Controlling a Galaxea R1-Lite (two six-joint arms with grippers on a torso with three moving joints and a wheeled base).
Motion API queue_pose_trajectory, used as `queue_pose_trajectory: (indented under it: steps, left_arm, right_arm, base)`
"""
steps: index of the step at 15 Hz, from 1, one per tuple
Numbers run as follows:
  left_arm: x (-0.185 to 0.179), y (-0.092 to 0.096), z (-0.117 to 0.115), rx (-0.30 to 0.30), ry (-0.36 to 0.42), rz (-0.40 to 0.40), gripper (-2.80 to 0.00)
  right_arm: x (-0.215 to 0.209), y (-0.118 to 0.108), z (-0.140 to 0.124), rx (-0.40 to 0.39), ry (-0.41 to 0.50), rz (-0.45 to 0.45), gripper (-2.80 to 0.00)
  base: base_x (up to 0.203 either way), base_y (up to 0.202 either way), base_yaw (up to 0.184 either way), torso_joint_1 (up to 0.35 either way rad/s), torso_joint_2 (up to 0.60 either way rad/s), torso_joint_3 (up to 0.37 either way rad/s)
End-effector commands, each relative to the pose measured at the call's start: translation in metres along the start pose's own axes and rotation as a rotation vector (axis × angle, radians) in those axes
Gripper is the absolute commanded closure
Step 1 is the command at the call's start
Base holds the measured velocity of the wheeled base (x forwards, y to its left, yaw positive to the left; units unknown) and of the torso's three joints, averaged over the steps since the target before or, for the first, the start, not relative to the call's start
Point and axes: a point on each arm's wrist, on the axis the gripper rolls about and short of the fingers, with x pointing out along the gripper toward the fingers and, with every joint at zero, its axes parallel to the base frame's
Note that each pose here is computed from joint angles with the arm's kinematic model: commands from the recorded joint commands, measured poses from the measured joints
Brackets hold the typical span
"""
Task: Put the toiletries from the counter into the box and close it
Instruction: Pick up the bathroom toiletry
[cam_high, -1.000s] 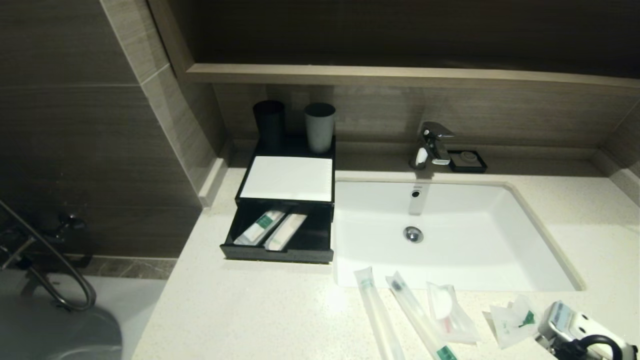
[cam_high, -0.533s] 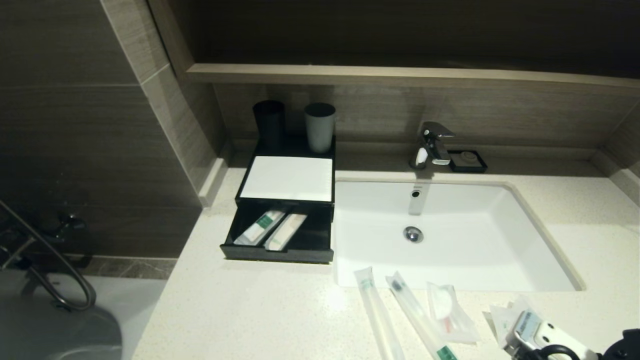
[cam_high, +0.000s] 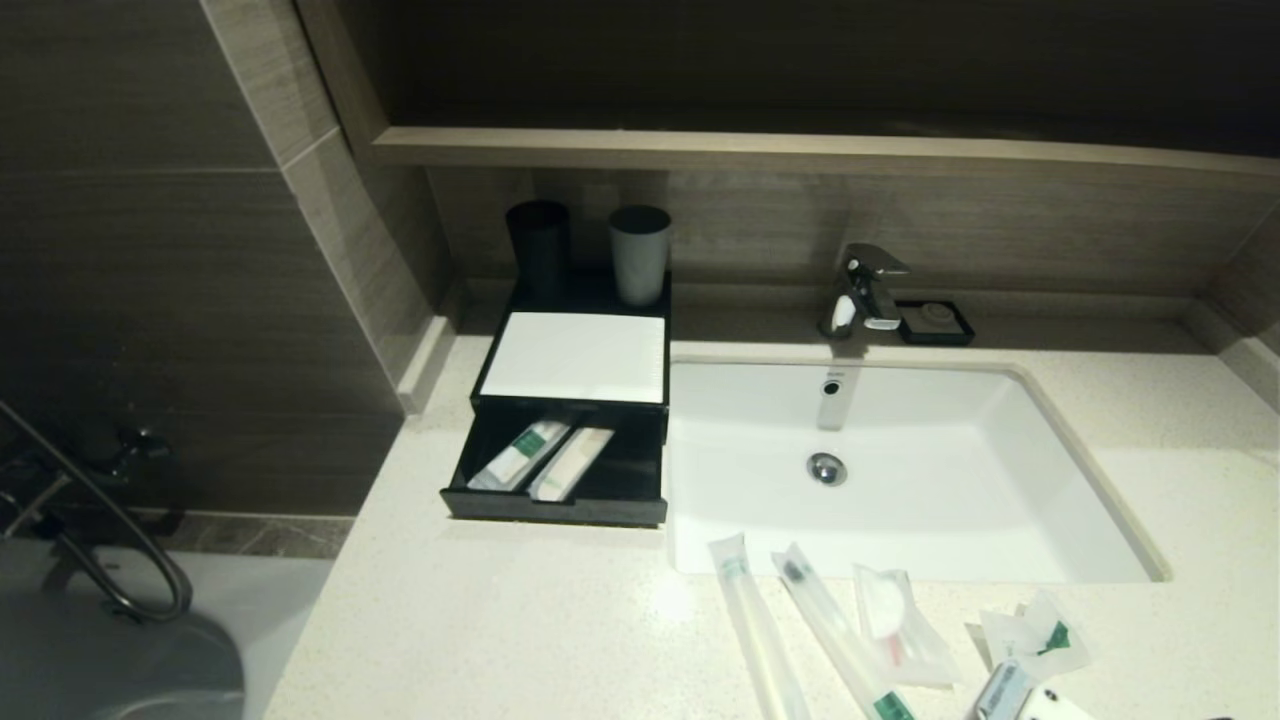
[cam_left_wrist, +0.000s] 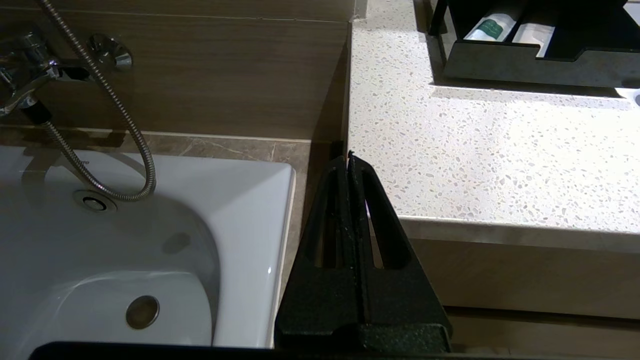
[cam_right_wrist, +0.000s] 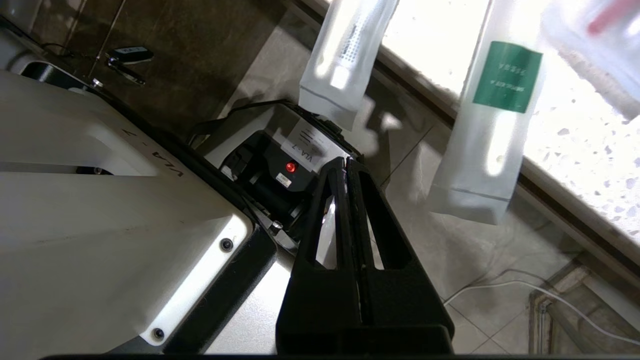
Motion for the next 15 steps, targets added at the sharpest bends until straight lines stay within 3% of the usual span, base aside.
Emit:
queue_pose_trajectory:
  steps: [1,6,10,15]
  left_arm:
    - [0.0,0.0,0.0,0.0,0.0,0.001,0.0]
    - [0.0,0.0,0.0,0.0,0.0,0.001,0.0]
    - [0.0,0.0,0.0,0.0,0.0,0.001,0.0]
    - [0.0,0.0,0.0,0.0,0.0,0.001,0.0]
  right_arm:
    - [0.01,0.012,-0.003,-0.013,0.039,-0.009,0.0]
    - [0.012,0.018,0.0,0.0,0.028,-0.028,0.0]
    - [0.022,0.029,-0.005,0.024,0.017,-0.119,0.0]
    - [0.025,0.034,-0.009,0.009,0.027,-0.118,0.0]
  base:
    - [0.0,0.0,0.0,0.0,0.0,0.0]
    - [0.0,0.0,0.0,0.0,0.0,0.0]
    - [0.0,0.0,0.0,0.0,0.0,0.0]
    - [0.0,0.0,0.0,0.0,0.0,0.0]
